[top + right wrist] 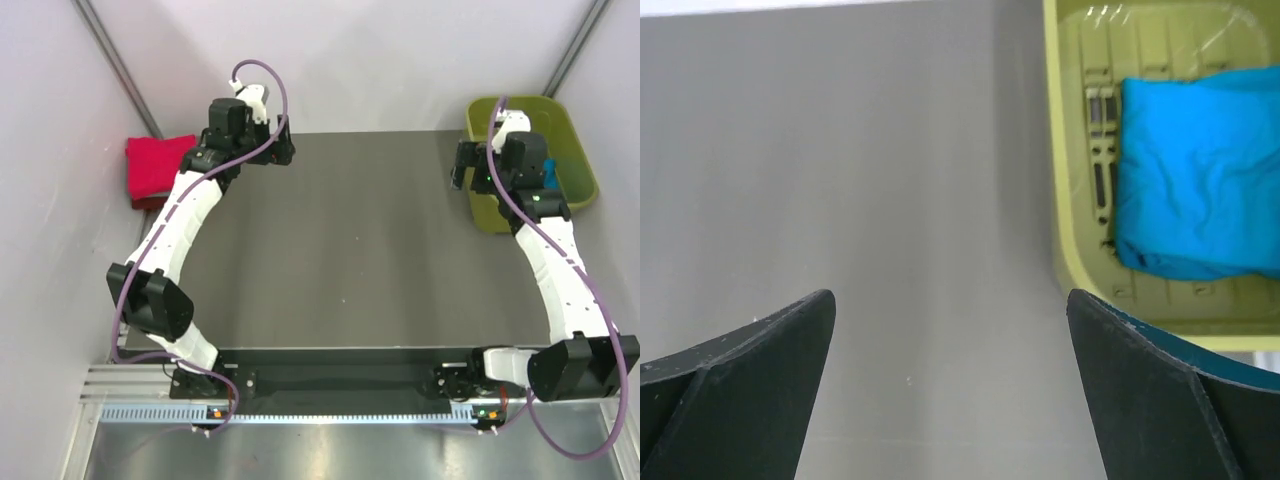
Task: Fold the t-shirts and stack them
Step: Grab the tshirt from the pile
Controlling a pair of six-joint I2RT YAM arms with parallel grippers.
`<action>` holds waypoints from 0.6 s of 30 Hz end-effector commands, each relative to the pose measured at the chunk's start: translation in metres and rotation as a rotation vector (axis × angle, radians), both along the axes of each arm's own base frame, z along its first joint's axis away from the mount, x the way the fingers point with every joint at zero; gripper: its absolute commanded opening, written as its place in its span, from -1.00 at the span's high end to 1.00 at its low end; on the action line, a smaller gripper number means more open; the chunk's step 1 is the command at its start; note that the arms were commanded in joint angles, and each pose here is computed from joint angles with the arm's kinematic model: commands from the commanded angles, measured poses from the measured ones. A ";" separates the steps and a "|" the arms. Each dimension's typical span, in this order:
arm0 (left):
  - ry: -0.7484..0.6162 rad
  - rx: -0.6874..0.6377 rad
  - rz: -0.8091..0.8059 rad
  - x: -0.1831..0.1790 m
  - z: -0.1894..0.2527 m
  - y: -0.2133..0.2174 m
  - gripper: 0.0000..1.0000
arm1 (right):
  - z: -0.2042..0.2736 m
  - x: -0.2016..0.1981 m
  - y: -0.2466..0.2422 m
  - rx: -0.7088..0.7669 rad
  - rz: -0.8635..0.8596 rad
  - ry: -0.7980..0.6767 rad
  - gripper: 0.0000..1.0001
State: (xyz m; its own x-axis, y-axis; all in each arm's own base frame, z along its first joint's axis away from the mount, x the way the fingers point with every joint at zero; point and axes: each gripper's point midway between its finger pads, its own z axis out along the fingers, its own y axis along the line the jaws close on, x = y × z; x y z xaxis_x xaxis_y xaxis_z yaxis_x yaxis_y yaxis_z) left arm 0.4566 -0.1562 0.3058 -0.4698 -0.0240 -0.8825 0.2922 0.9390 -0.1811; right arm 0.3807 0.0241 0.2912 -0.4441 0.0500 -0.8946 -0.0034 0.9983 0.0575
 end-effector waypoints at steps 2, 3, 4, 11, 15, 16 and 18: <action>-0.073 0.026 -0.031 0.008 0.019 -0.002 -0.98 | 0.007 -0.002 0.008 0.048 0.014 -0.049 -1.00; -0.074 0.032 -0.044 0.009 0.019 -0.004 -0.97 | 0.011 -0.001 0.006 0.027 0.017 -0.056 -0.99; -0.091 0.046 -0.063 0.009 0.022 -0.006 -0.97 | 0.013 -0.001 0.004 0.017 0.009 -0.063 -0.99; -0.136 0.024 -0.039 0.030 0.031 -0.009 -0.97 | 0.066 0.033 -0.040 0.029 -0.110 -0.161 -1.00; -0.185 0.028 0.041 0.038 0.050 0.003 -0.97 | 0.076 0.072 -0.081 0.215 -0.202 -0.150 -0.99; -0.192 0.050 0.041 0.039 0.051 0.005 -0.97 | 0.073 0.081 -0.088 0.240 -0.214 -0.139 -0.99; -0.197 0.083 0.087 0.043 0.050 0.014 -0.97 | 0.058 0.100 -0.115 0.280 -0.273 -0.118 -1.00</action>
State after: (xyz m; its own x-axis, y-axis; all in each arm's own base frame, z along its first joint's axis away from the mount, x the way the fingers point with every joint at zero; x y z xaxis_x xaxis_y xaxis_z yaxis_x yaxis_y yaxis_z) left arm 0.4859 -0.1538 0.3149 -0.4075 0.0359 -0.9125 0.2925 0.9517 -0.0932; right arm 0.4633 -0.0715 0.3639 -0.2669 0.2739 -0.9240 0.1977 0.9539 0.2257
